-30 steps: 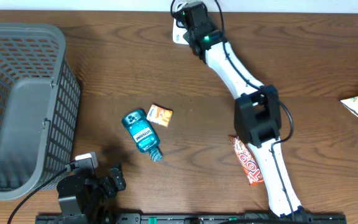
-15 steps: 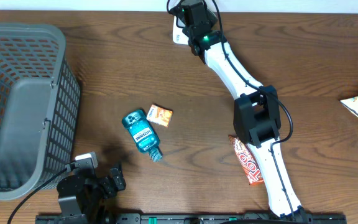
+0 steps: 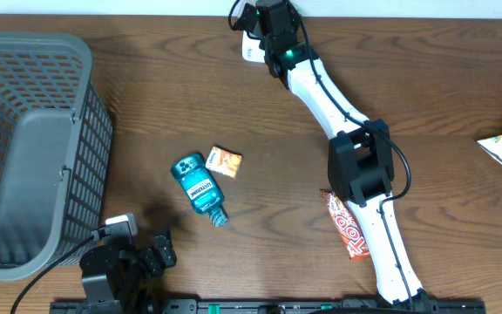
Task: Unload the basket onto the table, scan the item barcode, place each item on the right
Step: 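Hold the wipes pack in front of the scanner window with the right gripper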
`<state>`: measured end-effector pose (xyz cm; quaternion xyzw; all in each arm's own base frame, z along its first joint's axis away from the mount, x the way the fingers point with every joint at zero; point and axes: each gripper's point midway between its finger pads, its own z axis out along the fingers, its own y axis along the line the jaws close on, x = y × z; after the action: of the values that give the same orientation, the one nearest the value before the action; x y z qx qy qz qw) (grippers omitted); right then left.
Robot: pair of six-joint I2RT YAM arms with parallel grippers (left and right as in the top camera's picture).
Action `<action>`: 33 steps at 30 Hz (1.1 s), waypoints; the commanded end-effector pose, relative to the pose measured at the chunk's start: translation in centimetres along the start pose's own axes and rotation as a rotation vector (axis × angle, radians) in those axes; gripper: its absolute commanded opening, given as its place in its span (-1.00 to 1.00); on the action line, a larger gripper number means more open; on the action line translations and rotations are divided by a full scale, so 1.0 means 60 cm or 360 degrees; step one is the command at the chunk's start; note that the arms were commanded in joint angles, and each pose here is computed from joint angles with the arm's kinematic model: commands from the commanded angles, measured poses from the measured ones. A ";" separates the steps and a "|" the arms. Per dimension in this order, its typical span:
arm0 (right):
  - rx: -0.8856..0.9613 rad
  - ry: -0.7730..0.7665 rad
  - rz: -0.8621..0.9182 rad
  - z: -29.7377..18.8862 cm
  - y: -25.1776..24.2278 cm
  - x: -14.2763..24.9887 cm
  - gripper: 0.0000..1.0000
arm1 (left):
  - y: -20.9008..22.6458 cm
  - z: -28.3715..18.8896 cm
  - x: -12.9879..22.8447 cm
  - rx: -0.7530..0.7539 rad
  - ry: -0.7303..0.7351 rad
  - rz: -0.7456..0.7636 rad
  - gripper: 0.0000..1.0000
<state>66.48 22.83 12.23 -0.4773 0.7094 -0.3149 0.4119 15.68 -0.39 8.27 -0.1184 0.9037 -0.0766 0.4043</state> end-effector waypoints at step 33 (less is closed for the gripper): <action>0.0263 -0.0002 -0.0609 0.022 -0.003 0.009 -0.99 | 0.003 0.002 0.017 -0.0008 0.0058 -0.0016 0.96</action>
<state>67.17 22.76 10.46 -0.5803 0.5808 -0.4285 0.3772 15.68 -0.39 8.27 -0.1184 0.9037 -0.0766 0.4043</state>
